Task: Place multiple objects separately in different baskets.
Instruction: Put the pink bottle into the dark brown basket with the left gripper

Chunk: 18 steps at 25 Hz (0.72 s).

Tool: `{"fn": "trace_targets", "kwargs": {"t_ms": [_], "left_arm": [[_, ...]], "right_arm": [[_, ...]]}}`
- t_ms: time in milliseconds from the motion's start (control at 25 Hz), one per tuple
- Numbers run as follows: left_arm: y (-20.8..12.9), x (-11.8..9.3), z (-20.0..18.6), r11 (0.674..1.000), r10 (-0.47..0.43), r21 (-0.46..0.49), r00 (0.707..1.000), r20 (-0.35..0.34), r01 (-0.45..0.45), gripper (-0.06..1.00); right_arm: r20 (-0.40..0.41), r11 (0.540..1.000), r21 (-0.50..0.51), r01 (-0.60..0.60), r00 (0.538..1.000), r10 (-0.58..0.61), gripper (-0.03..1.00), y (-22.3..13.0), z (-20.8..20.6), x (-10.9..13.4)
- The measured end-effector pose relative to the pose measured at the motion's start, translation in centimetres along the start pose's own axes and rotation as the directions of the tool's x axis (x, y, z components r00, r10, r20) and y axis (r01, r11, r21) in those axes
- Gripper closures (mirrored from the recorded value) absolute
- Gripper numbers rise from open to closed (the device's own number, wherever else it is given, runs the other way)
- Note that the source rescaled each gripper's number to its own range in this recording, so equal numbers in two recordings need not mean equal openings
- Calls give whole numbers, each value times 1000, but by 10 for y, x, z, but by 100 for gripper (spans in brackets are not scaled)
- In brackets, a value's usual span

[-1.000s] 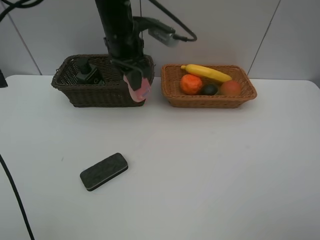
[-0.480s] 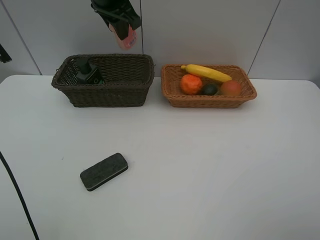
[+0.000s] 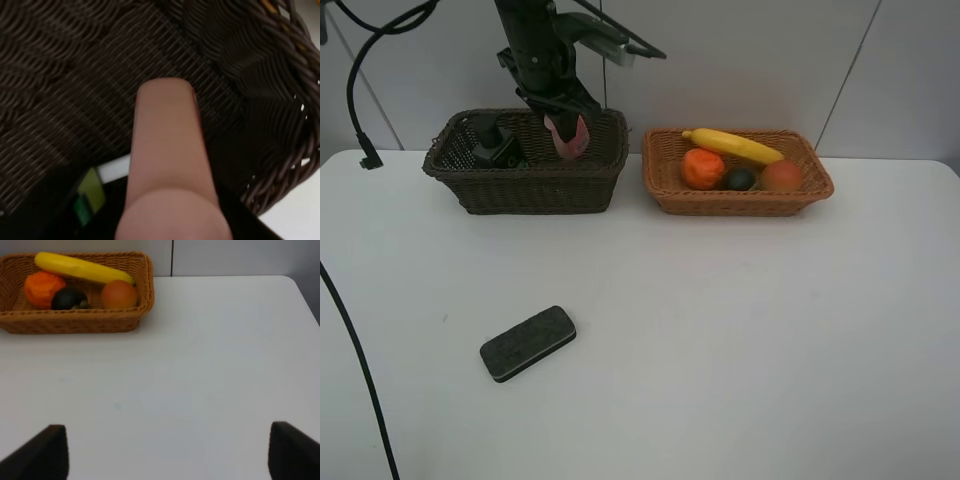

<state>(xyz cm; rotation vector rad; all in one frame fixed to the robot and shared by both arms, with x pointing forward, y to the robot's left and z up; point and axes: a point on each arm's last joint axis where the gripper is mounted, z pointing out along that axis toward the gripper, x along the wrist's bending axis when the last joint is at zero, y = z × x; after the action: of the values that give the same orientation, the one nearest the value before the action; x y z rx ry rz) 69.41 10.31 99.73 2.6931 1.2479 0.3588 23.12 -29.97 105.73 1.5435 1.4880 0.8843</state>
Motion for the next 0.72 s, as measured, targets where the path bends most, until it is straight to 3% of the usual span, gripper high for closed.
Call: {"fn": "trace_targets", "kwargs": {"t_ms": [640,680,720], "left_arm": [[1,-2,15,1000,-11,11,1000,9,11,92],[1,-2,15,1000,-12,11,1000,9,12,85],[1,-2,15,1000,-20,11,1000,8,20,68]], "right_arm": [[0,1000,0,0,1000,0,-3,0,0,0],[0,1000,0,0,1000,0,-3,0,0,0],[0,1000,0,0,1000,0,-3,0,0,0]]}}
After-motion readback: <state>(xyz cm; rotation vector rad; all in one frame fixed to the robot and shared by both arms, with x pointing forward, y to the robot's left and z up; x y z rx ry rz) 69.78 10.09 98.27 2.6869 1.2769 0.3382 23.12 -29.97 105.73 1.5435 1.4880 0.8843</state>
